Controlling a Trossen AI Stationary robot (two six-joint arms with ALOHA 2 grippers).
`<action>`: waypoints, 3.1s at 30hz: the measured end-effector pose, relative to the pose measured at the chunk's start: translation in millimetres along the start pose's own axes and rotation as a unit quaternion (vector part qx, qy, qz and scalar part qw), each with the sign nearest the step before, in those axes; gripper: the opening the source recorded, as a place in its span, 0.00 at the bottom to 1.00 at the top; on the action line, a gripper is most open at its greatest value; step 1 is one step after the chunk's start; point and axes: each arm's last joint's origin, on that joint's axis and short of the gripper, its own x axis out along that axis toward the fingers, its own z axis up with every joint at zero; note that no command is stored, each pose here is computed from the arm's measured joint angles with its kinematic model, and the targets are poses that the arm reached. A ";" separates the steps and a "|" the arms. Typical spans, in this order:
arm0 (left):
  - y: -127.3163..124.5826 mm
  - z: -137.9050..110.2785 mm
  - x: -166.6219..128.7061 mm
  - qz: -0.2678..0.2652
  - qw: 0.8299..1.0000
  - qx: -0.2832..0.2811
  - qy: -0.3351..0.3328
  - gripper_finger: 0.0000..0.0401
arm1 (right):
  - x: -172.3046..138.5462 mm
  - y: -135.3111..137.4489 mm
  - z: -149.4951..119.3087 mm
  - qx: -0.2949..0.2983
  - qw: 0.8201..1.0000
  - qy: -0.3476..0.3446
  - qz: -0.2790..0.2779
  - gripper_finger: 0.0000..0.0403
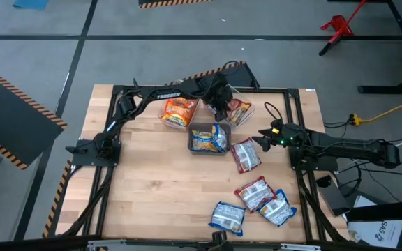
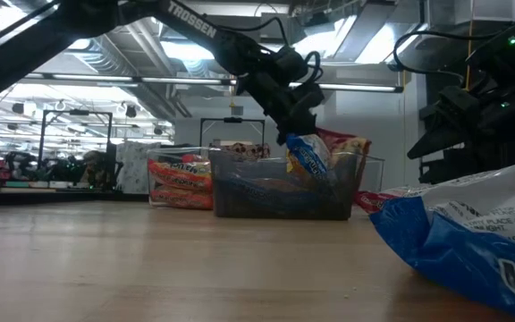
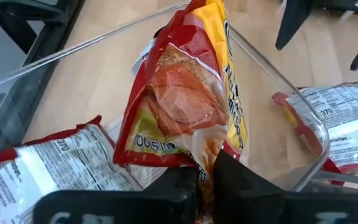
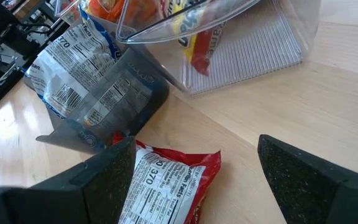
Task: Sort Maruchan noodles
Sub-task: Put the red noodle pack into the right transparent bin
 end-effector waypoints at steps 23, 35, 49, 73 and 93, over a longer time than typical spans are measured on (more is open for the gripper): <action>7.0 15.0 -30.7 0.099 0.995 0.004 -0.017 0.26 | 0.0 0.1 0.0 0.004 1.000 0.001 0.001 0.80; -80.2 62.7 -167.5 -0.052 0.991 -0.069 -0.105 0.26 | 4.6 -2.3 -4.1 -0.011 0.999 0.028 -0.018 0.80; -184.0 58.0 -283.2 0.023 0.974 -0.119 -0.190 0.26 | 26.4 -12.3 -20.7 -0.018 0.988 0.124 -0.095 0.80; -239.8 23.4 -385.7 -0.053 0.961 -0.081 -0.258 0.26 | -25.3 84.9 80.3 -0.046 0.940 0.270 -0.202 0.60; -256.7 16.0 -385.7 -0.079 0.968 -0.041 -0.236 0.26 | 36.5 114.6 -12.3 0.029 0.919 0.290 -0.267 0.02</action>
